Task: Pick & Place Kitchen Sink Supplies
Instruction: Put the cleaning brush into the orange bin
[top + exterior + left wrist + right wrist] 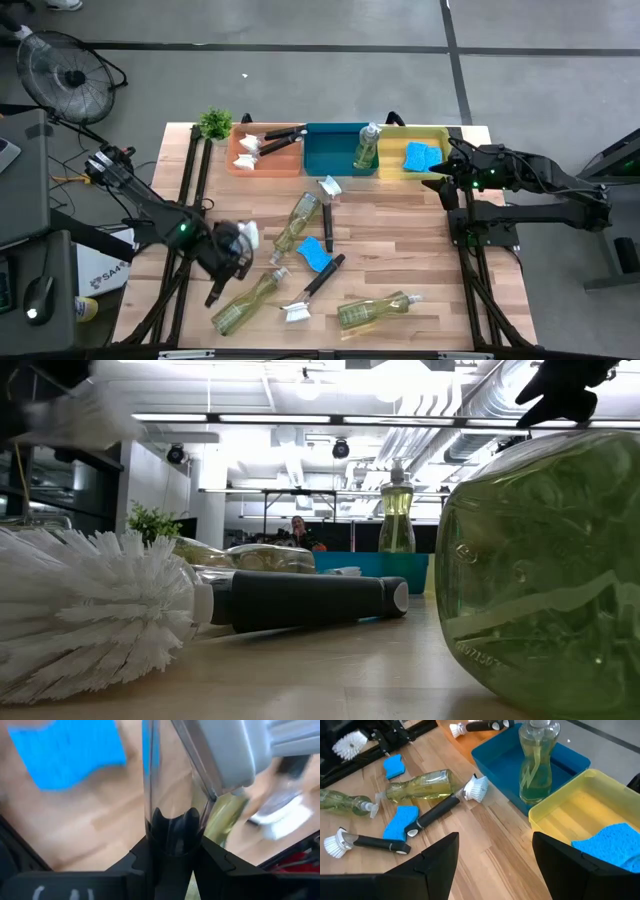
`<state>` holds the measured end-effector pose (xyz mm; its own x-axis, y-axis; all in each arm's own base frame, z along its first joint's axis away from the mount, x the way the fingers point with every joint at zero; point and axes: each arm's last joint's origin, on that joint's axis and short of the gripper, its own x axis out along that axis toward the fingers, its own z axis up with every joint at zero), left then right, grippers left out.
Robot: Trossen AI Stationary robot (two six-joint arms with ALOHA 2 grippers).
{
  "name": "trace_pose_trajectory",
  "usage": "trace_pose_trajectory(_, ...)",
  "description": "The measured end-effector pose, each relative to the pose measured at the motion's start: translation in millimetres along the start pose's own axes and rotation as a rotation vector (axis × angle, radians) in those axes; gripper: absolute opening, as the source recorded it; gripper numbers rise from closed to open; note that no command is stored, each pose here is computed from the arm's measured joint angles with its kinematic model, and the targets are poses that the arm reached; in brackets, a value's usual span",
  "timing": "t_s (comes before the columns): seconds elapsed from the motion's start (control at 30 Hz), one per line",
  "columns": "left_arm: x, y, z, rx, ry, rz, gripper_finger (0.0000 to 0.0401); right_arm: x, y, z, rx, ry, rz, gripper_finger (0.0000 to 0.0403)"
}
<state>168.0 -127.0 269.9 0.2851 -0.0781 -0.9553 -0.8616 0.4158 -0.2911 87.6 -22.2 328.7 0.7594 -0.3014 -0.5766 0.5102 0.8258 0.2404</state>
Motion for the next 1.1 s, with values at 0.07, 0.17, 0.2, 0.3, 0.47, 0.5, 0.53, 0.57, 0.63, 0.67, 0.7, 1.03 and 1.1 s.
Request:
trace_pose_trajectory(0.07,-9.2,-4.9,16.1,0.040,-0.038,0.003,0.0090,0.0,0.6,1.3,-0.008,-0.013,0.006,0.0248)
trace_pose_trajectory(0.17,-19.5,-10.1,47.0,0.119,-0.118,0.010,0.0090,-0.1,1.3,3.0,-0.015,-0.031,0.013,0.0248)
trace_pose_trajectory(0.2,-22.5,-10.7,58.7,0.145,-0.148,0.017,0.0090,-0.1,1.3,3.2,-0.017,-0.033,0.013,0.0248)
trace_pose_trajectory(0.3,-29.5,-8.3,95.3,0.230,-0.225,0.053,0.0090,-0.1,1.3,4.1,-0.026,-0.046,0.004,0.0248)
trace_pose_trajectory(0.47,-40.5,8.1,158.1,0.348,-0.333,0.116,0.0090,-0.2,-0.2,5.7,0.000,-0.081,-0.057,0.0248)
trace_pose_trajectory(0.5,-42.4,12.3,170.0,0.372,-0.361,0.124,0.0090,-0.3,-0.3,6.6,0.008,-0.093,-0.065,0.0248)
trace_pose_trajectory(0.53,-44.5,16.0,180.9,0.403,-0.391,0.131,0.0090,-0.4,-0.2,7.4,0.013,-0.104,-0.069,0.0248)
trace_pose_trajectory(0.57,-46.9,20.2,191.6,0.442,-0.423,0.141,0.0090,-0.4,0.0,8.2,0.016,-0.115,-0.071,0.0248)
trace_pose_trajectory(0.63,-52.0,28.7,211.9,0.521,-0.490,0.169,0.0090,-0.6,0.5,10.3,0.021,-0.140,-0.073,0.0248)
trace_pose_trajectory(0.67,-53.8,32.3,222.0,0.565,-0.524,0.189,0.0090,-0.8,0.6,11.4,0.024,-0.154,-0.080,0.0248)
trace_pose_trajectory(0.7,-55.5,35.8,232.1,0.599,-0.562,0.211,0.0090,-1.0,0.6,12.8,0.030,-0.173,-0.090,0.0248)
trace_pose_trajectory(1.03,-49.4,83.0,317.3,0.678,-0.693,0.278,0.0090,-3.4,-0.6,21.7,0.112,-0.312,-0.192,0.0248)
trace_pose_trajectory(1.1,-40.8,91.7,327.1,0.688,-0.651,0.259,0.0090,-5.7,-0.2,24.0,0.141,-0.332,-0.188,0.0248)
